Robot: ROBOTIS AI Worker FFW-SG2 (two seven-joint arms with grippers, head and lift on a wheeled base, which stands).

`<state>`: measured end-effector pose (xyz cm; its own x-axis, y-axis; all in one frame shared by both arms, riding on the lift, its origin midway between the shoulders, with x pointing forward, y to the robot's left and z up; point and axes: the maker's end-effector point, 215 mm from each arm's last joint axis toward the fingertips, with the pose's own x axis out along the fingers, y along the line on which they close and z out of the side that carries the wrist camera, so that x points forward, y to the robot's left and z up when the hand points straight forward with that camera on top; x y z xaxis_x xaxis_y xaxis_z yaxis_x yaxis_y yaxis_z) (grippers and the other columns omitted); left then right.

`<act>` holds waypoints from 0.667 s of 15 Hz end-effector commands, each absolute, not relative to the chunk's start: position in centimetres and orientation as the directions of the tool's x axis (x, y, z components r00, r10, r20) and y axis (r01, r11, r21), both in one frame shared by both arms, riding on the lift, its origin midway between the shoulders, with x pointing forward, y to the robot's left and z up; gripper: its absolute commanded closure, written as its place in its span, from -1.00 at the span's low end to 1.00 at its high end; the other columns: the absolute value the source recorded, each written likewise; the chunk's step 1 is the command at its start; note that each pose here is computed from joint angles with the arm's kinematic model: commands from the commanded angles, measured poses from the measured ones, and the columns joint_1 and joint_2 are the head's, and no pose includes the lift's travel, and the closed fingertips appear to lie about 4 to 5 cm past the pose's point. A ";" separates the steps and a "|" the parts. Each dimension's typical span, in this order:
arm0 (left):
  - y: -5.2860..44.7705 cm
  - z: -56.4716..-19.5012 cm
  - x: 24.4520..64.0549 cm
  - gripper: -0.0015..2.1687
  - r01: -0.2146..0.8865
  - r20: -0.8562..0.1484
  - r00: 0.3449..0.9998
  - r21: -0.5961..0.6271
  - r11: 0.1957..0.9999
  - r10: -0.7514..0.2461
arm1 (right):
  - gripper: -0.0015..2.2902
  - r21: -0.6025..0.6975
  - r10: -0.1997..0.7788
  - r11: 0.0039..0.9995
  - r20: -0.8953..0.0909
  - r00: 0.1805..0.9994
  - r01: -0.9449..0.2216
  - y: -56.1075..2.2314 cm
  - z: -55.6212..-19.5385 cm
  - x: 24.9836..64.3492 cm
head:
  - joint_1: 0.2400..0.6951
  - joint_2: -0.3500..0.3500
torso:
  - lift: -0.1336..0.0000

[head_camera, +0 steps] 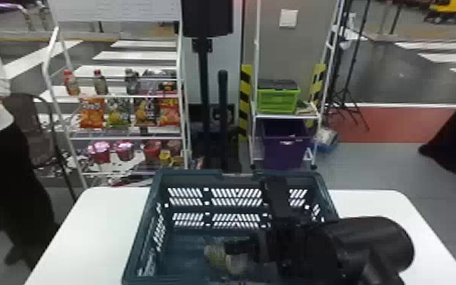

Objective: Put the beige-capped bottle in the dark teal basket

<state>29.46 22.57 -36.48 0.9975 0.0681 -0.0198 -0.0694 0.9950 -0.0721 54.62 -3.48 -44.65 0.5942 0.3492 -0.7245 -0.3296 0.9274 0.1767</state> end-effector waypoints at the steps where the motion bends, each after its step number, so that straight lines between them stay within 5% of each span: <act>1: 22.6 -36.3 29.4 -0.83 -0.069 -0.013 0.998 -0.075 0.995 0.068 | -0.96 0.182 0.358 0.926 -0.704 0.613 -0.331 -3.4 -43.4 54.5 | 0.14 0.00 | 1.00; 6: 22.6 -36.1 29.3 -0.83 -0.069 -0.008 0.998 -0.078 0.995 0.069 | -0.96 0.191 0.389 0.917 -0.618 0.684 -0.349 -3.0 -38.5 53.9 | 0.14 0.00 | 1.00; 10: 22.6 -35.8 29.4 -0.83 -0.069 -0.004 0.998 -0.080 0.994 0.069 | -0.96 0.199 0.384 0.921 -0.610 0.693 -0.335 -3.8 -38.3 53.3 | 0.14 0.00 | 1.00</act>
<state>29.35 22.57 -35.99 0.9976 0.0689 -0.0064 -0.0691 0.9945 -0.0786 53.53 -3.54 -38.16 0.6941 0.3866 -0.6072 -0.3395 0.9196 0.1975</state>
